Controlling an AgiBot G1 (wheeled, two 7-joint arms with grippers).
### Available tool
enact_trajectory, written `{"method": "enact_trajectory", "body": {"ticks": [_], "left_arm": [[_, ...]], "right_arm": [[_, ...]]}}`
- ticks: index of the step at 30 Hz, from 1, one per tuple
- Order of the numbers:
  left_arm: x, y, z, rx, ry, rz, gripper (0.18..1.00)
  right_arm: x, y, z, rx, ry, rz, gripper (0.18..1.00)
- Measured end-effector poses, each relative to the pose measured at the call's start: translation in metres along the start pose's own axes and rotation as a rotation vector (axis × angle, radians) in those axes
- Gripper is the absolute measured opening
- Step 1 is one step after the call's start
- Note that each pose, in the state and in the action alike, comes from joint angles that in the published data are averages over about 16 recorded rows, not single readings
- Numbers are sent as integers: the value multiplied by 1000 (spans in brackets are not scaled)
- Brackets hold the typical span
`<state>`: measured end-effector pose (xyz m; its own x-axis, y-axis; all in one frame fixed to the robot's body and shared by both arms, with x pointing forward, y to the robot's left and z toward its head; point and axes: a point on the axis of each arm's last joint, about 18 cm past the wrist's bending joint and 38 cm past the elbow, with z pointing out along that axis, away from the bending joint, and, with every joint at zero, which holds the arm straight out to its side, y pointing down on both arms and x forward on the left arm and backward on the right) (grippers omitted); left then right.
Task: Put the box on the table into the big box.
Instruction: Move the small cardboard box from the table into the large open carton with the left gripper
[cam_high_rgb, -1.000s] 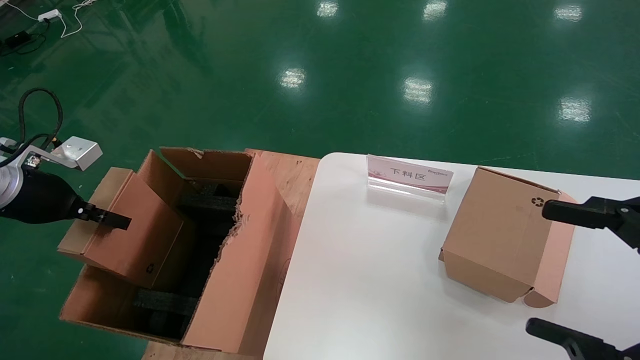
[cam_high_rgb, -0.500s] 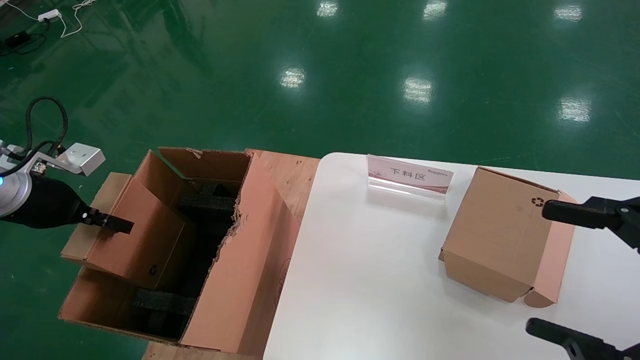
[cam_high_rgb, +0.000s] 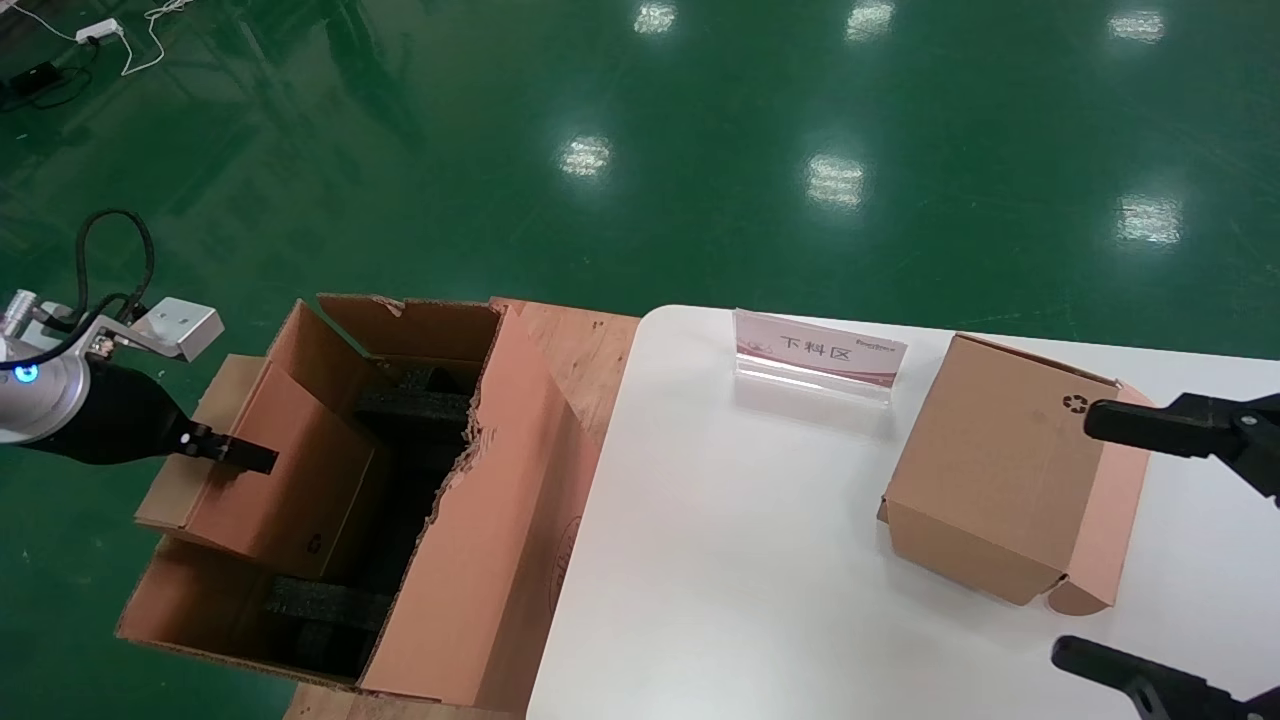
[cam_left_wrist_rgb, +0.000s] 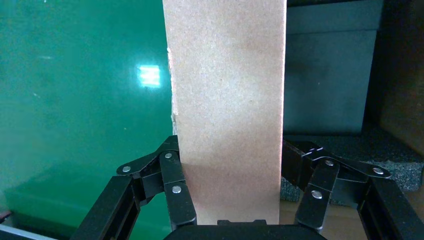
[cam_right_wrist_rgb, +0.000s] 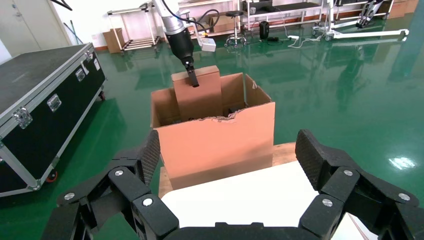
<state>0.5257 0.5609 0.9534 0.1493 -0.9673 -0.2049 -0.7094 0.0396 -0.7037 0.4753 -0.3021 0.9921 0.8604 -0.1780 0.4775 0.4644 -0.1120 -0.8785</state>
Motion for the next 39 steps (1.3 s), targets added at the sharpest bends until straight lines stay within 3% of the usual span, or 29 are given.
{"method": "enact_trajectory", "body": {"ticks": [31,39], "left_arm": [[6,-2,6,-4,2,0,387],[6,-2,6,-4,0,0,448]], "right_arm": [[0,0,0,0,0,0,995],[0,0,0,0,0,0,995]]}}
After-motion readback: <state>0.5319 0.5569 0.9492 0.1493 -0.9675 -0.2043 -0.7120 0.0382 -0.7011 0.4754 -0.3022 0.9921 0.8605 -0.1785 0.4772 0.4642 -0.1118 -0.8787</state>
